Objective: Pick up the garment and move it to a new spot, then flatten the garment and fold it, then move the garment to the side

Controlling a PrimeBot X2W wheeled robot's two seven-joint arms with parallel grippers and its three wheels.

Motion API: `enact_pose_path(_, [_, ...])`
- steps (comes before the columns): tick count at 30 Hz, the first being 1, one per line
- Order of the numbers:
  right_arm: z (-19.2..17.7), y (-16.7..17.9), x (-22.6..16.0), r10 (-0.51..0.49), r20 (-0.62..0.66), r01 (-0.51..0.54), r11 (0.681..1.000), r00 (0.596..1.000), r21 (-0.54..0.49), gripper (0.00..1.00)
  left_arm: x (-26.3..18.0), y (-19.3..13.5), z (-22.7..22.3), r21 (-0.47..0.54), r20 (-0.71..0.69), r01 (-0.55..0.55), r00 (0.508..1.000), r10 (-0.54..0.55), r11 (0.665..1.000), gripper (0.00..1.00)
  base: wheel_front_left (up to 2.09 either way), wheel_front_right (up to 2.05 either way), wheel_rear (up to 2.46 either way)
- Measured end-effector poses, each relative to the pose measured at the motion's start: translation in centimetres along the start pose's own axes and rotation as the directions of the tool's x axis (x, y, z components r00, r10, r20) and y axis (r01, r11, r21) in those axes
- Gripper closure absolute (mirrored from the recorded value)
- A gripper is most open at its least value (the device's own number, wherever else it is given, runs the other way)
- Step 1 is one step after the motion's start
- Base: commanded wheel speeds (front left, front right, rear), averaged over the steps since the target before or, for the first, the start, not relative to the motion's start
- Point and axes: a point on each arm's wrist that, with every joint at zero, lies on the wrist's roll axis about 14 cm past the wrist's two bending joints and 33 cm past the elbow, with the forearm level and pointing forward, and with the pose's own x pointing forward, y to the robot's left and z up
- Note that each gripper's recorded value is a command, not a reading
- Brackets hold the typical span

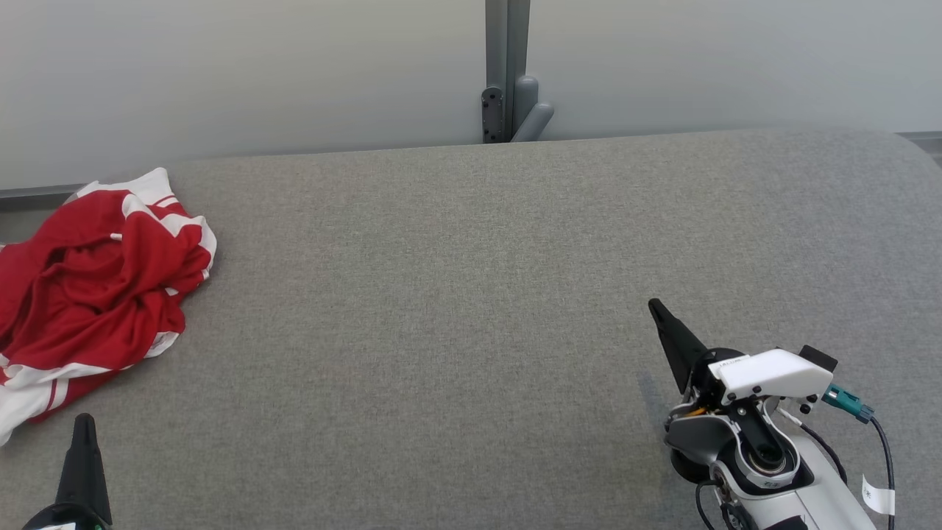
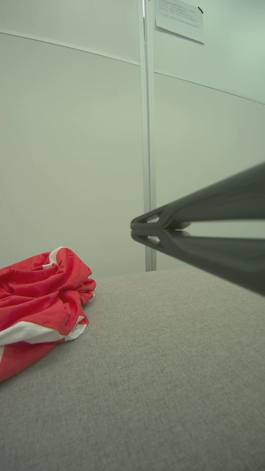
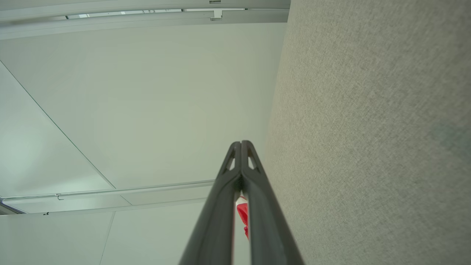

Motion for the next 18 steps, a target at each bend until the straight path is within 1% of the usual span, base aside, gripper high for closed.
enact_pose_path(18, [0.00,0.00,0.00,0.000,0.000,0.000,1.000,1.000,0.000,1.00,0.00,0.00,0.00,0.000,0.000,0.000,1.000,0.000,1.000,1.00,0.00,0.00,0.00])
